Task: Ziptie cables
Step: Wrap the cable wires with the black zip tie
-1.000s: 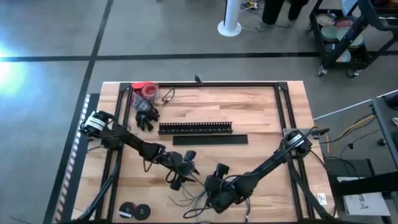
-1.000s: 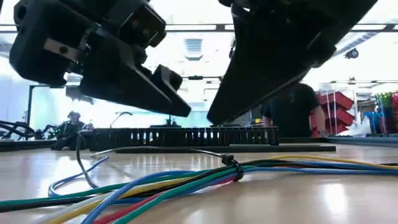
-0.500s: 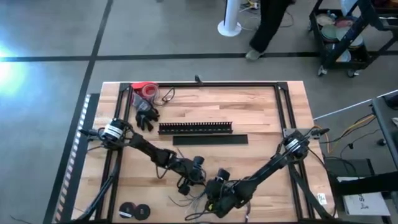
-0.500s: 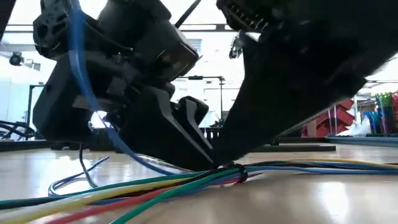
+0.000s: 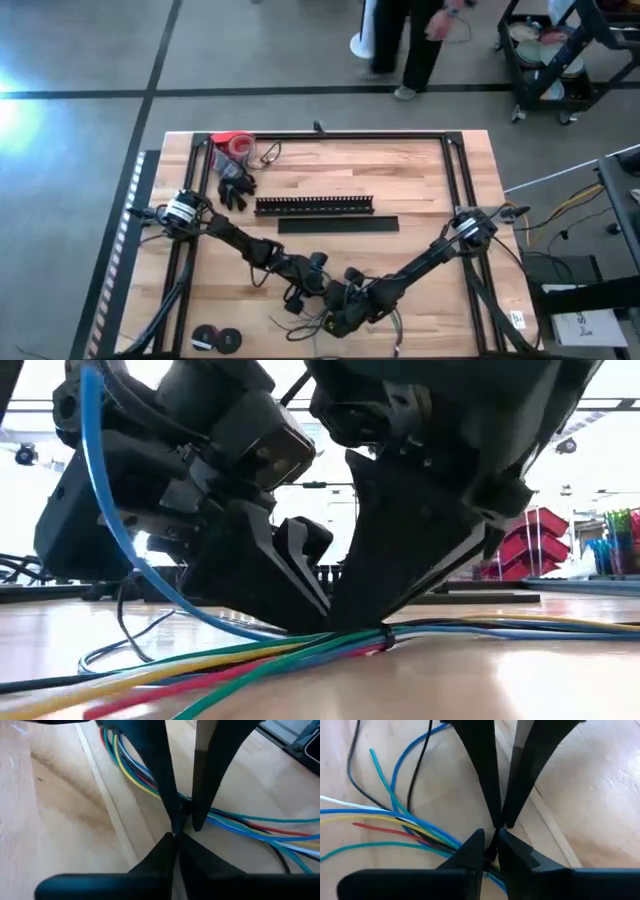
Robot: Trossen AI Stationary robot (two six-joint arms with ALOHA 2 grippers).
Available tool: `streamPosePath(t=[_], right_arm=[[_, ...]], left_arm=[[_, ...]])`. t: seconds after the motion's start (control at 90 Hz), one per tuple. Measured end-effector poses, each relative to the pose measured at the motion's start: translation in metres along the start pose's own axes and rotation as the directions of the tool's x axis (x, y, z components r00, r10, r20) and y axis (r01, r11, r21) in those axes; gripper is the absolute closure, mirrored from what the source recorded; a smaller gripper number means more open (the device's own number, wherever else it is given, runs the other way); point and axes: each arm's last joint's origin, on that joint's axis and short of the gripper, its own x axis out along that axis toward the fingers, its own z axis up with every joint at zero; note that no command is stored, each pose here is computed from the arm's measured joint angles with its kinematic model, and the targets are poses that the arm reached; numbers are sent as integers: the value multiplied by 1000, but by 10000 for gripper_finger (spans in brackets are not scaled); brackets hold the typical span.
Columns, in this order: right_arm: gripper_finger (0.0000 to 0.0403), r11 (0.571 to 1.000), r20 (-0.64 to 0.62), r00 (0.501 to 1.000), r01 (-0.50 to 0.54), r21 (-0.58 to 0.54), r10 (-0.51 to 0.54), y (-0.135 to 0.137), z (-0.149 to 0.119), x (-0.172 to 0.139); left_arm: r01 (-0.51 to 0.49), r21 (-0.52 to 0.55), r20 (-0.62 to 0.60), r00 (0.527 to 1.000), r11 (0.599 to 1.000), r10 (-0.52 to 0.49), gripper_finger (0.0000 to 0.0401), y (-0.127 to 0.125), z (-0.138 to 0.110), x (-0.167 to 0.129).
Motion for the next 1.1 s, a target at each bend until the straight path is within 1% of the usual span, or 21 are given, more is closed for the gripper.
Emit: streamPosePath(t=[0.2,0.378,0.489,0.656,0.733,0.867,1.011,1.1], right_arm=[[379,1000,-47,999,-23,19,23,-6,10,-3],[390,998,-124,991,-39,53,46,-13,15,-1],[400,998,-147,988,-45,46,51,-14,15,0],[403,997,-200,977,-66,44,74,-15,14,0],[403,998,-212,975,-52,44,60,-16,13,-1],[403,999,-236,971,-36,35,43,-17,10,-4],[403,1000,-264,964,-22,13,25,-16,5,-10],[403,1000,-292,956,11,-13,-14,-16,3,-16]], left_arm=[[1,-7,-3,1000,1000,-1,399,1,-8,7],[-24,-6,-20,1000,1000,24,400,1,-13,9],[-38,-5,-21,999,999,38,401,2,-16,8],[-54,-5,-20,998,999,54,401,2,-21,7],[-67,-7,-23,997,998,67,401,2,-23,6],[-71,-29,-37,997,997,70,401,3,-35,14],[-70,-65,18,997,995,72,401,5,-48,26],[-57,-85,77,995,995,63,401,6,-54,33]])
